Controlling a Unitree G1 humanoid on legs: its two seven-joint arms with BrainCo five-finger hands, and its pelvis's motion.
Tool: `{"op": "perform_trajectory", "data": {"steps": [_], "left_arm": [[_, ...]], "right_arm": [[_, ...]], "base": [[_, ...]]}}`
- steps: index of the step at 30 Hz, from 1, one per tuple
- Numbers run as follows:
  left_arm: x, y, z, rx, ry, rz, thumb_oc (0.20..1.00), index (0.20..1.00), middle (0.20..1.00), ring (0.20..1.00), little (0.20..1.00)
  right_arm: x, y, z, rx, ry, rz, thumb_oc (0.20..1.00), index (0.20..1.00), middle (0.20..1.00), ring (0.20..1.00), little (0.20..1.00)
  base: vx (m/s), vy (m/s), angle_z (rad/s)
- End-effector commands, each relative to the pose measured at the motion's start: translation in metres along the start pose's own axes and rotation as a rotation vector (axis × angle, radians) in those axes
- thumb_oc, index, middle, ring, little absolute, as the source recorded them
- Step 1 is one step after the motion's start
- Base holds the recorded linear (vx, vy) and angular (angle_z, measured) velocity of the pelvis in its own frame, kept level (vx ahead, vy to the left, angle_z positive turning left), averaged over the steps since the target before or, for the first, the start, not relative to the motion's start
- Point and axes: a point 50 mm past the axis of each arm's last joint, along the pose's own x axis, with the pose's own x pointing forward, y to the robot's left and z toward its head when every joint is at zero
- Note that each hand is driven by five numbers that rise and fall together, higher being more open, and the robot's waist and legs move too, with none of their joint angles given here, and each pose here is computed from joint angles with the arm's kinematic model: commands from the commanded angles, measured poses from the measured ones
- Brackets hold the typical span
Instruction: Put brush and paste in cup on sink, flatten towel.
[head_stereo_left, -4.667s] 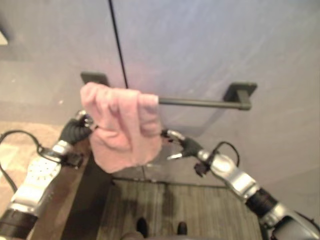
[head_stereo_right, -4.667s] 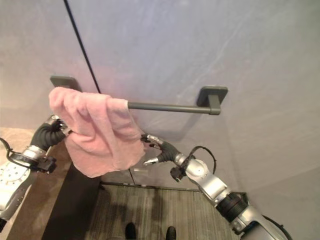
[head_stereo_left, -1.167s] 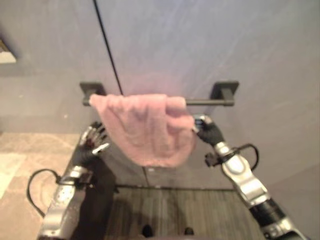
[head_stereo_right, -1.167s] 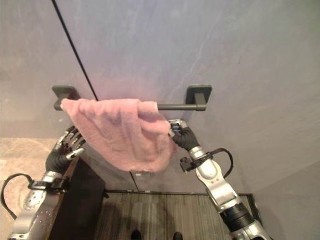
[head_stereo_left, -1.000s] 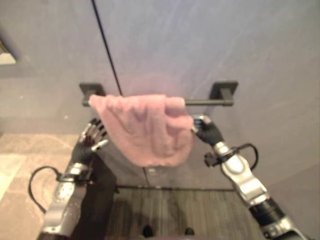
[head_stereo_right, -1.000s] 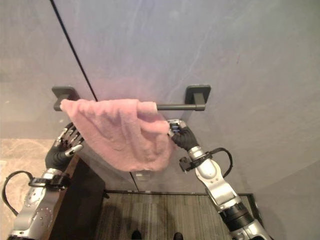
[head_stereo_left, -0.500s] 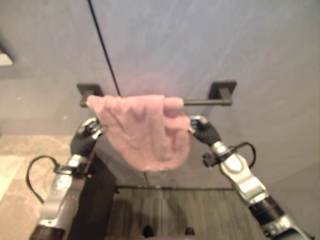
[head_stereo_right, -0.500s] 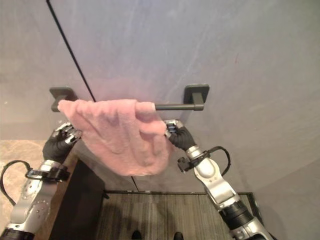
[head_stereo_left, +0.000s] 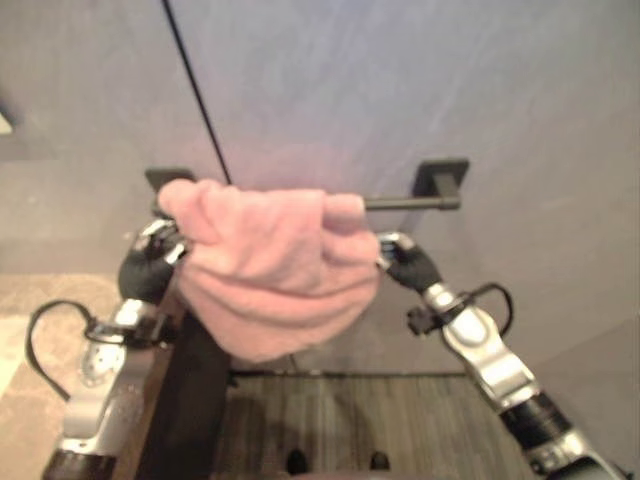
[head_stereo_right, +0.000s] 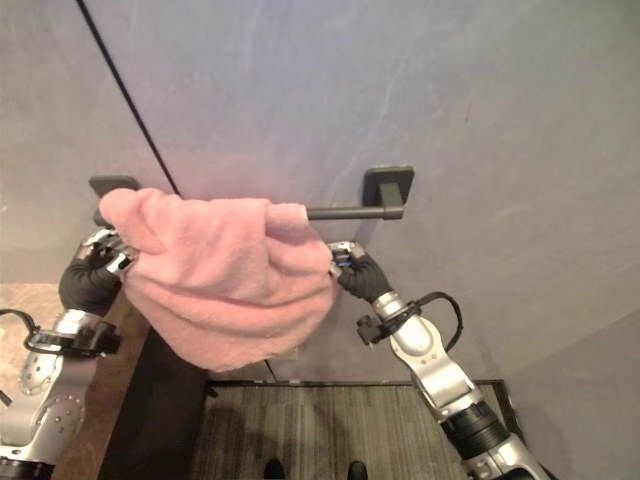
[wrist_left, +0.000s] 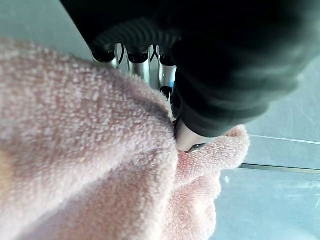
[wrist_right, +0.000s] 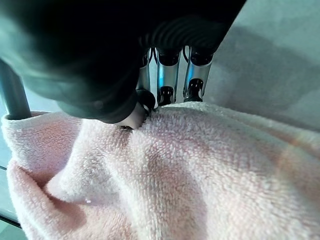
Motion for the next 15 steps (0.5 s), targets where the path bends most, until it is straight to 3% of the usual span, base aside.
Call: {"op": "perform_trajectory", "data": {"steps": [1, 2, 4, 5, 7, 10, 13, 15], "left_arm": [[0.006, 0.012, 0.022, 0.094, -0.053, -0.033, 0.401, 0.401, 0.401, 0.401, 0.401], [0.004, 0.013, 0.019, 0.105, -0.028, -0.041, 0.511, 0.511, 0.511, 0.511, 0.511], [0.001, 0.016, 0.019, 0.132, -0.003, -0.053, 0.856, 0.856, 0.856, 0.856, 0.856], [0.0, 0.019, 0.019, 0.146, 0.01, -0.051, 0.931, 0.931, 0.931, 0.931, 0.931], [0.001, 0.02, 0.018, 0.137, 0.01, -0.042, 0.918, 0.918, 0.918, 0.918, 0.918], [0.002, 0.02, 0.014, 0.098, 0.009, -0.027, 0.824, 0.824, 0.824, 0.824, 0.824], [0.005, 0.018, 0.011, 0.054, 0.001, -0.026, 0.677, 0.677, 0.677, 0.677, 0.677], [0.007, 0.016, 0.01, 0.036, -0.005, -0.028, 0.649, 0.649, 0.649, 0.649, 0.649]], "right_arm": [[0.008, -0.008, 0.022, 0.011, -0.119, -0.019, 0.2, 0.2, 0.2, 0.2, 0.2], [0.008, -0.008, 0.021, 0.009, -0.117, -0.021, 0.2, 0.2, 0.2, 0.2, 0.2], [0.009, -0.008, 0.021, 0.006, -0.117, -0.02, 0.2, 0.2, 0.2, 0.2, 0.2], [0.009, -0.008, 0.02, 0.004, -0.115, -0.015, 0.2, 0.2, 0.2, 0.2, 0.2], [0.009, -0.007, 0.02, 0.006, -0.116, -0.014, 0.2, 0.2, 0.2, 0.2, 0.2], [0.009, -0.007, 0.02, 0.007, -0.116, -0.014, 0.2, 0.2, 0.2, 0.2, 0.2], [0.009, -0.006, 0.02, 0.012, -0.114, -0.011, 0.2, 0.2, 0.2, 0.2, 0.2], [0.009, -0.006, 0.019, 0.012, -0.112, -0.013, 0.2, 0.2, 0.2, 0.2, 0.2]], "base": [[0.0, 0.0, 0.0], [0.0, 0.0, 0.0], [0.0, 0.0, 0.0], [0.0, 0.0, 0.0], [0.0, 0.0, 0.0], [0.0, 0.0, 0.0], [0.0, 0.0, 0.0], [0.0, 0.0, 0.0]]}}
